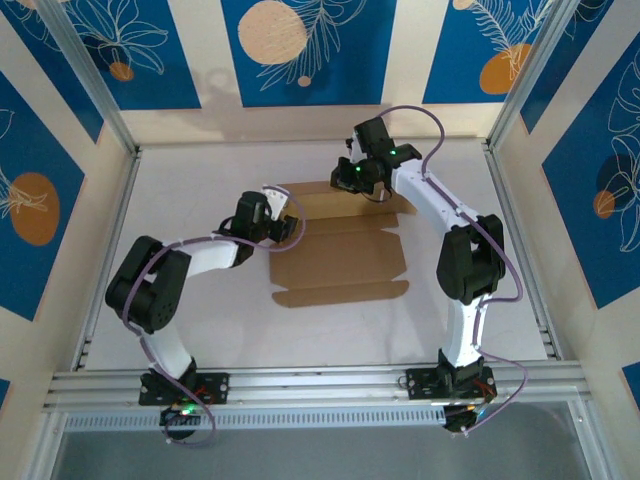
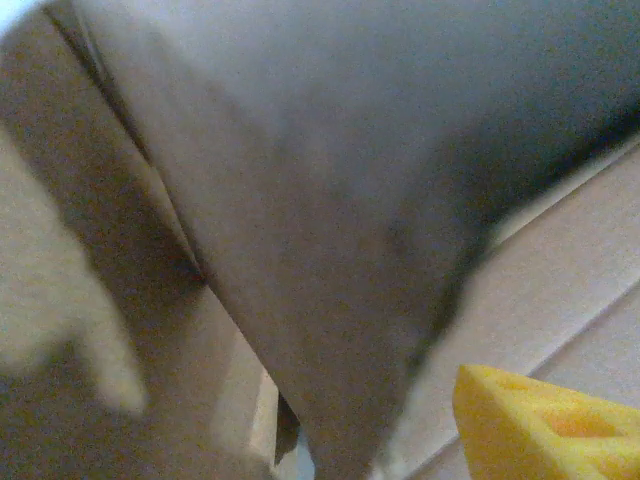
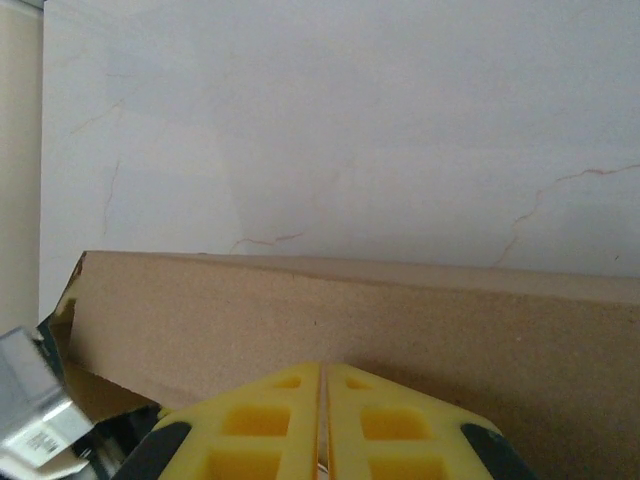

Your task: Fold the paper box

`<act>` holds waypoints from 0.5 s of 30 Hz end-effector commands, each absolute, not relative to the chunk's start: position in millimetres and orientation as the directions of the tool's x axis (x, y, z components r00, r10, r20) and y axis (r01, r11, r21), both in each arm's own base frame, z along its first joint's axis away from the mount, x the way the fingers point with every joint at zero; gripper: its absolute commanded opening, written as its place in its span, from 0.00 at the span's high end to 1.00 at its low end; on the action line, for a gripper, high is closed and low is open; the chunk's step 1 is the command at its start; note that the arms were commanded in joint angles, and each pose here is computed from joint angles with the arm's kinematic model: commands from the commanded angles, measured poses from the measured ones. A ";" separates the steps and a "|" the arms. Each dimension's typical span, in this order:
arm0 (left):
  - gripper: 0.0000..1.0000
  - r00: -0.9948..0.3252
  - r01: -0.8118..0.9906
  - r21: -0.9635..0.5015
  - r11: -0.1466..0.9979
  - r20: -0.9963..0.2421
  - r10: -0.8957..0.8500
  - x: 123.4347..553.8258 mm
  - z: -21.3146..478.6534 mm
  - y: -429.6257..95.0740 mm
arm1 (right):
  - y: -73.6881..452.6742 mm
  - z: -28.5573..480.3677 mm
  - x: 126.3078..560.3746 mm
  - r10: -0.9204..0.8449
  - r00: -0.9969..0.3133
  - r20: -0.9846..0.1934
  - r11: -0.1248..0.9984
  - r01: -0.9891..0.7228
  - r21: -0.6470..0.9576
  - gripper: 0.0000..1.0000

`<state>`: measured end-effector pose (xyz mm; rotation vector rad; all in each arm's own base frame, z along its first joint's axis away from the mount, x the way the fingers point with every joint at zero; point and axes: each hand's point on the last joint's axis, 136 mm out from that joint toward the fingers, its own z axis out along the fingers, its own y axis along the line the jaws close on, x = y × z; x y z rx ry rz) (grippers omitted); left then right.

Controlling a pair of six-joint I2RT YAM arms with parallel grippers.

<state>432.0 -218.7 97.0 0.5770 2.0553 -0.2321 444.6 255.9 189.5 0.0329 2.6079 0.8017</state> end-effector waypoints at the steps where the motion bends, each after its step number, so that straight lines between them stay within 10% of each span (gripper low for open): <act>1: 0.34 -0.414 0.488 0.059 0.871 -0.863 0.290 435.8 103.8 -223.9 | 258.7 202.3 434.6 0.132 -0.912 -0.389 0.829 -0.113 0.547 0.88; 15: 0.26 -0.308 0.611 -0.058 0.790 -0.936 0.170 402.3 159.0 -220.7 | 256.3 204.9 436.9 0.133 -0.904 -0.406 0.837 -0.117 0.535 0.88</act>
